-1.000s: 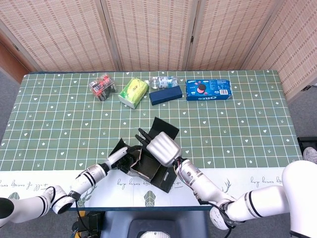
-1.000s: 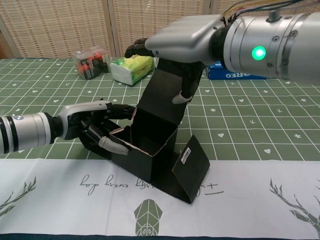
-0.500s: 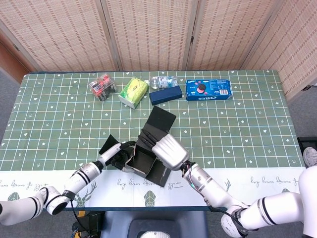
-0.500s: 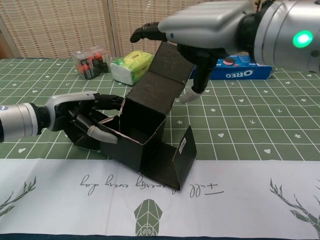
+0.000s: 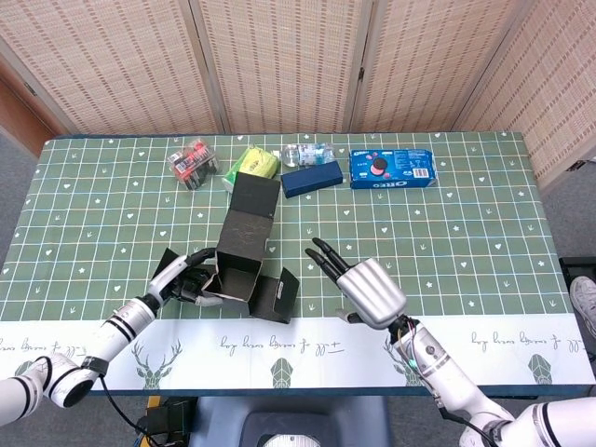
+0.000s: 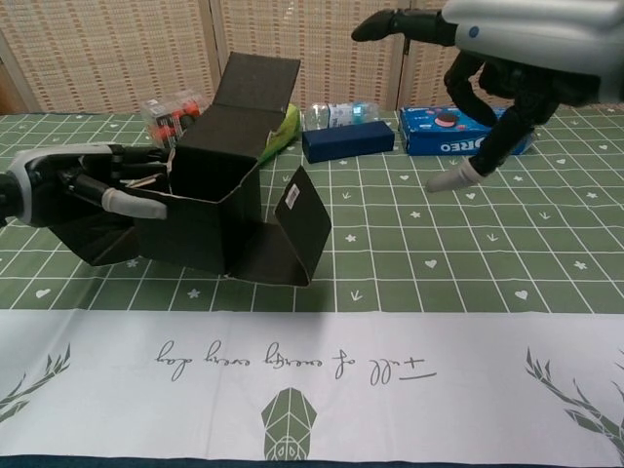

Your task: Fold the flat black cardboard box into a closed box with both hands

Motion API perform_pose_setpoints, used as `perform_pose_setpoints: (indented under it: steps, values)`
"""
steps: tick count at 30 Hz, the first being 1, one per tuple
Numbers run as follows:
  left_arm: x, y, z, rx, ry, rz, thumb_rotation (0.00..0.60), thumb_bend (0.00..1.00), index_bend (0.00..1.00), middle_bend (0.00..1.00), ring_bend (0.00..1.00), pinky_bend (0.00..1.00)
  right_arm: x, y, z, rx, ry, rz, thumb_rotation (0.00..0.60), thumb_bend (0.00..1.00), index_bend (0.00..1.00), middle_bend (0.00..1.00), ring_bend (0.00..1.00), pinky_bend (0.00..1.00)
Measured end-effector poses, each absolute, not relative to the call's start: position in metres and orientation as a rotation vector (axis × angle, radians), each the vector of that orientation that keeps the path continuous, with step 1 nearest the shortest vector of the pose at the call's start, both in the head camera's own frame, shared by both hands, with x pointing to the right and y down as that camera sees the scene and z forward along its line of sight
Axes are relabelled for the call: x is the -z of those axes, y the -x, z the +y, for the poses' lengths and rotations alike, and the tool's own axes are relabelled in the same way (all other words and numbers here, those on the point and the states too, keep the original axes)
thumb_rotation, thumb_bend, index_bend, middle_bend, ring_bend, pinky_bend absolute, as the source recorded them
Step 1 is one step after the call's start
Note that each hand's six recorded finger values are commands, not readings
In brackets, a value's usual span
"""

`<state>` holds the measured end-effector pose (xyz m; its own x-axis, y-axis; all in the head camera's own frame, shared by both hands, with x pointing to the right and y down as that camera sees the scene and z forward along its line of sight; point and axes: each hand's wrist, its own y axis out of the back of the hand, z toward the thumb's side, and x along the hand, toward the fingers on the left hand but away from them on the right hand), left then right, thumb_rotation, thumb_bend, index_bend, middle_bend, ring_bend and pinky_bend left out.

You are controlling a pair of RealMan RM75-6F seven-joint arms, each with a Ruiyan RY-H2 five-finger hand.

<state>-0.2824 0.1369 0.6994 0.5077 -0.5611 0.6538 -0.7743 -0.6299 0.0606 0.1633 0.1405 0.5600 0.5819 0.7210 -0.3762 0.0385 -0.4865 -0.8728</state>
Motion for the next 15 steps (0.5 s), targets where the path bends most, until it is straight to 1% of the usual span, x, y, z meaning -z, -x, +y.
perform_pose_setpoints:
  steps: [3,6,11,15]
  values:
    - [-0.694,0.293,0.133,-0.833,-2.369,-1.135,0.600,0.11,0.20,0.19,0.59,0.89,-0.565,-0.171,0.144,-0.945,1.886,-0.628,0.600,0.13,0.00,0.03,0.75,0.98]
    - [-0.688,0.299,0.130,-0.800,-2.328,-1.149,0.600,0.11,0.20,0.19,0.59,0.89,-0.575,-0.171,0.148,-0.930,1.859,-0.626,0.600,0.09,0.00,0.03,0.75,0.98]
    - [-0.677,0.300,0.128,-0.761,-2.297,-1.140,0.600,0.11,0.20,0.19,0.59,0.89,-0.591,-0.155,0.155,-0.880,1.781,-0.614,0.600,0.05,0.00,0.03,0.74,0.98]
    - [-0.670,0.296,0.128,-0.740,-2.292,-1.113,0.600,0.11,0.20,0.19,0.59,0.89,-0.603,-0.137,0.161,-0.837,1.732,-0.620,0.600,0.04,0.00,0.02,0.73,0.98]
